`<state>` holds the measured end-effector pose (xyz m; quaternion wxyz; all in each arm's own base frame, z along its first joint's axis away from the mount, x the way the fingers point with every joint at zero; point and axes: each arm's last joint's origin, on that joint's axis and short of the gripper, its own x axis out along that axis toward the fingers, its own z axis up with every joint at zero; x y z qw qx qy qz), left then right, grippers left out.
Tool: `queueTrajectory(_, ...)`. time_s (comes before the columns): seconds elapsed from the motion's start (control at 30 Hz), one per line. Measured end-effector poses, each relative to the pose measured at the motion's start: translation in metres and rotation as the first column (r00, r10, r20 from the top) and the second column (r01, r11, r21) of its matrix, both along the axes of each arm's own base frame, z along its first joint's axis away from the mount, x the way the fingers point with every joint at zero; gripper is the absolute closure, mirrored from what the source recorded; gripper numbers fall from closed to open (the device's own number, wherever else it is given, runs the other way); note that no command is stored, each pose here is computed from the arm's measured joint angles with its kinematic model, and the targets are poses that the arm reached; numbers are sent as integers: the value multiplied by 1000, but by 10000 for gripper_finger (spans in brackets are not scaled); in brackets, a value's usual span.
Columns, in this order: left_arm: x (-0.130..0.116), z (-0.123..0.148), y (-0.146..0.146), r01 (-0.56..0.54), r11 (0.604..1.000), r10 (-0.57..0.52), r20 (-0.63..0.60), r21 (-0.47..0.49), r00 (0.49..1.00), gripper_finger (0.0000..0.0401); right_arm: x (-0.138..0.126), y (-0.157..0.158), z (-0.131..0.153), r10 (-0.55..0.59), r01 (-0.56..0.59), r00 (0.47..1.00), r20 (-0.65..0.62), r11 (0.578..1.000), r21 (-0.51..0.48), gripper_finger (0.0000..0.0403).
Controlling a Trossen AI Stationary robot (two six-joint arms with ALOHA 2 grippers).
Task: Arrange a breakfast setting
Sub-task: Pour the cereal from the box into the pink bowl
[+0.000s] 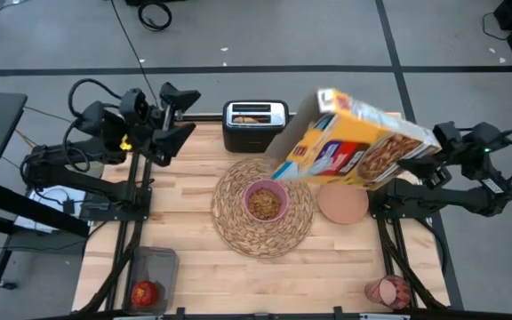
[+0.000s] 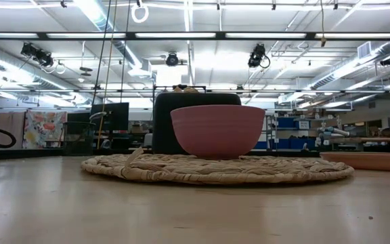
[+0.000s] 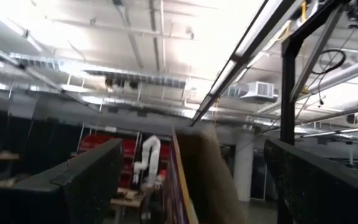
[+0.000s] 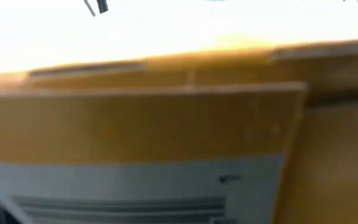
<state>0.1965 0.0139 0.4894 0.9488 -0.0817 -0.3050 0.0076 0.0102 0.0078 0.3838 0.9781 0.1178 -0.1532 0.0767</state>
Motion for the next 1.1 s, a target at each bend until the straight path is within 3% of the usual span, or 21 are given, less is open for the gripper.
queueTrajectory(0.3,22,-20,2,5,1000,-11,-179,-30,984,7,-8,0,18,-45,34,978,202,998,55,158)
queueTrajectory(0.47,45,-27,3,52,992,-69,-151,-116,986,7,-14,0,29,-78,56,944,322,995,78,158)
queueTrajectory(0.7,76,-43,7,29,996,-43,-162,-88,986,7,-14,-2,46,-108,77,865,490,994,83,158)
queueTrajectory(0.9,105,-52,7,38,998,-38,11,-51,999,7,-5,-4,61,-106,87,780,617,994,61,158)
queueTrajectory(1.0,113,-54,5,53,998,-47,151,-35,987,7,0,-6,69,-92,94,718,690,995,34,158)
queueTrajectory(1.1,118,-59,6,60,997,-52,179,-39,982,7,6,-7,76,-56,90,640,766,996,-3,158)
